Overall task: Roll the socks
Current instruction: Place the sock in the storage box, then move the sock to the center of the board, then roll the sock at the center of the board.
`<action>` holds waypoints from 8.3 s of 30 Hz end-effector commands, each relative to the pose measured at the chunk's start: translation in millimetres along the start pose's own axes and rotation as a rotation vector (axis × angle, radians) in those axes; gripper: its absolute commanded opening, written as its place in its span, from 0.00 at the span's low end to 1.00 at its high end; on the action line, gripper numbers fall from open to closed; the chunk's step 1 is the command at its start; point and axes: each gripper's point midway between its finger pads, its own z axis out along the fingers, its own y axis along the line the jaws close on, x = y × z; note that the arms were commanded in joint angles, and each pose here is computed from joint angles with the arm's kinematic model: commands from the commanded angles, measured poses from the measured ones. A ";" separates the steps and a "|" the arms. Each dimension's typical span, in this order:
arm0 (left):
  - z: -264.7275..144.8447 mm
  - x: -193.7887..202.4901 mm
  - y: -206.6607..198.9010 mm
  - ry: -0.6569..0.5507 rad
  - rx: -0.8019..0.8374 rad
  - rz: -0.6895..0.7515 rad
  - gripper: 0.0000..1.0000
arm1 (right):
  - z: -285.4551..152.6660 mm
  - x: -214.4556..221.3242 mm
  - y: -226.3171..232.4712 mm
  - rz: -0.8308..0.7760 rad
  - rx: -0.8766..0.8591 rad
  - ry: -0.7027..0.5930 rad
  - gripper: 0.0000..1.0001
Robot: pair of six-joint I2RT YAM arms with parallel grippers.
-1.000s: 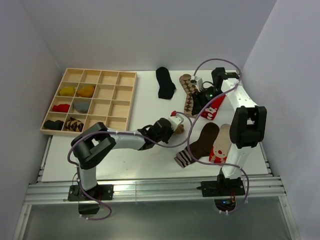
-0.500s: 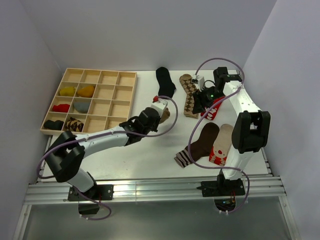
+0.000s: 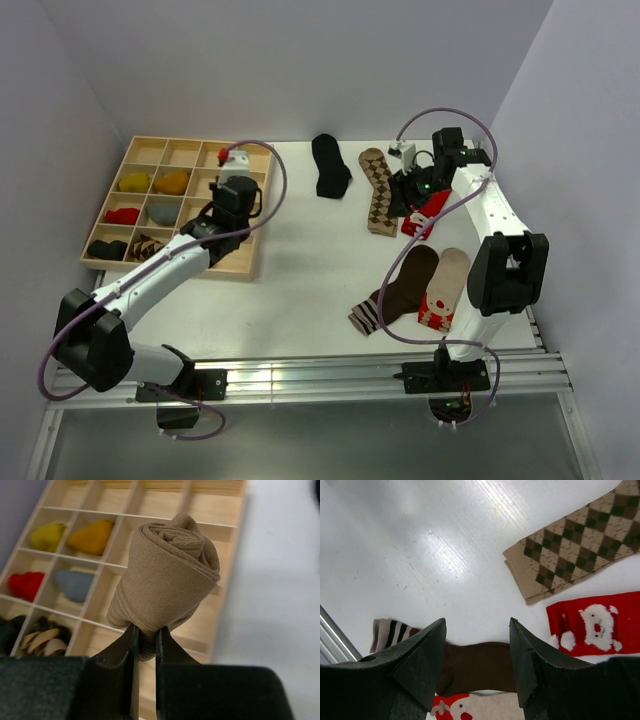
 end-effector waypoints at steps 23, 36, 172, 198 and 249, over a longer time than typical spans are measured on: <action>217.5 13.2 83.9 0.155 -0.451 0.044 0.00 | -27.8 -26.6 -11.4 -0.031 0.150 -0.096 0.61; 225.0 94.6 43.0 0.351 -0.296 0.073 0.00 | -14.0 -9.7 -16.1 -0.014 0.137 -0.050 0.60; -108.0 53.6 -182.3 -0.125 0.861 0.176 0.53 | 28.6 -64.9 66.6 -0.347 -0.038 -0.049 0.67; -147.3 196.8 -253.3 -0.099 1.015 0.647 0.56 | -20.9 21.3 18.4 -0.154 -0.005 -0.082 0.67; -109.9 161.3 -283.0 1.145 1.463 -0.290 0.00 | 60.3 93.5 101.3 -0.571 -0.253 0.052 0.68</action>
